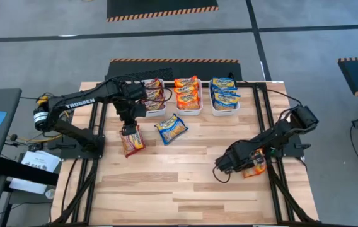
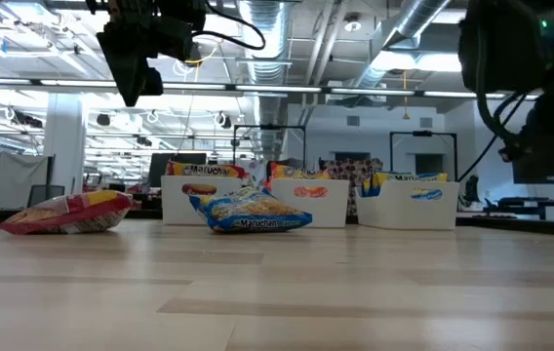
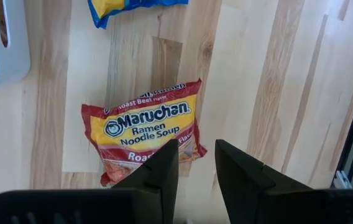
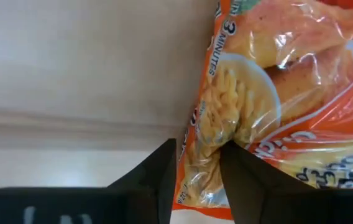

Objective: Sort Maruchan noodles
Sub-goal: Put the orange noodle pack into the middle white bin

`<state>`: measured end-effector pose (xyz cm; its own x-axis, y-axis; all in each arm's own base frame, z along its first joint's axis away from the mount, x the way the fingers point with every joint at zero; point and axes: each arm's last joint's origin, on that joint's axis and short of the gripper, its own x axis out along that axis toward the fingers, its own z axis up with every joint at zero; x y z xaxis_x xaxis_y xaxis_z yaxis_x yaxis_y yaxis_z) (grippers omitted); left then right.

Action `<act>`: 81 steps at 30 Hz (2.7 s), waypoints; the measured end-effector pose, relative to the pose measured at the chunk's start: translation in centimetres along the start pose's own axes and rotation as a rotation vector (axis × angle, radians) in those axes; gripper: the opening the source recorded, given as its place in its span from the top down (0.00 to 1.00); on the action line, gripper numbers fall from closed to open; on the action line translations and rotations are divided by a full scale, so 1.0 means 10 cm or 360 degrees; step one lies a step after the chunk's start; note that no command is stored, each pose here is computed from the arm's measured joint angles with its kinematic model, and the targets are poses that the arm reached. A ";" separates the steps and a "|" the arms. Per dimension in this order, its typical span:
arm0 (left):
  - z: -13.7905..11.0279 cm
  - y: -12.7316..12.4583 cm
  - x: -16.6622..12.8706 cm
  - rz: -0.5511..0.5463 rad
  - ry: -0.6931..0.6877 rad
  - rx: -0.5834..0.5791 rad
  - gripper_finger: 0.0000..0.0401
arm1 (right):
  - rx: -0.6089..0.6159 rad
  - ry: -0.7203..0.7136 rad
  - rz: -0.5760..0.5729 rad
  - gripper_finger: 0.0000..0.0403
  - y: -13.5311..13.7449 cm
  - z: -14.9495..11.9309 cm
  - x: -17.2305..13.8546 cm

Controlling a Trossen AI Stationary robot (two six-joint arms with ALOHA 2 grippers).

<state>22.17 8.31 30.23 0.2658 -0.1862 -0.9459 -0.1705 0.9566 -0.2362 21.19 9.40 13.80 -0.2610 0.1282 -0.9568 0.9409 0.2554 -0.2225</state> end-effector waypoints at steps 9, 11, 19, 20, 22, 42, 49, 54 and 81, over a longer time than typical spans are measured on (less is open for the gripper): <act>0.00 0.00 0.00 0.0001 -0.0004 0.0024 0.77 | -0.0070 -0.0089 0.0355 0.66 0.28 -0.06 -0.23; 0.01 0.00 0.00 0.0002 -0.0009 0.0025 0.77 | -0.0080 -0.0102 0.0492 0.67 0.37 -0.06 -0.28; 0.02 0.00 0.00 0.0005 -0.0030 0.0031 0.77 | -0.0124 -0.0182 0.0689 0.68 0.52 -0.11 -0.51; 0.02 0.00 0.00 0.0005 -0.0029 0.0038 0.77 | -0.0149 -0.0184 0.0704 0.68 0.53 -0.12 -0.53; 0.02 0.00 0.00 0.0005 -0.0029 0.0052 0.77 | -0.0162 -0.0181 0.0728 0.68 0.56 -0.13 -0.59; 0.04 0.01 0.00 0.0009 -0.0066 -0.0029 0.77 | -0.0266 -0.0285 0.0058 0.68 0.16 -0.34 -0.96; 0.08 0.01 0.00 0.0018 -0.0129 -0.0020 0.77 | -0.0247 -0.0282 -0.0005 0.59 0.10 -0.28 -0.72; 0.10 0.01 -0.01 0.0022 -0.0153 -0.0013 0.77 | -0.0200 -0.0266 0.0196 0.58 -0.01 -0.28 -0.57; 0.12 0.02 -0.01 0.0031 -0.0198 -0.0030 0.77 | 0.0328 -0.0350 0.1068 0.58 -0.73 -0.16 -0.18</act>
<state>23.30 8.79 30.54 0.3778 -0.1374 -0.9156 -0.1941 0.9552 -0.2234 14.49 8.83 17.43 0.4141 -0.0071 -0.9102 0.9102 0.0016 0.4141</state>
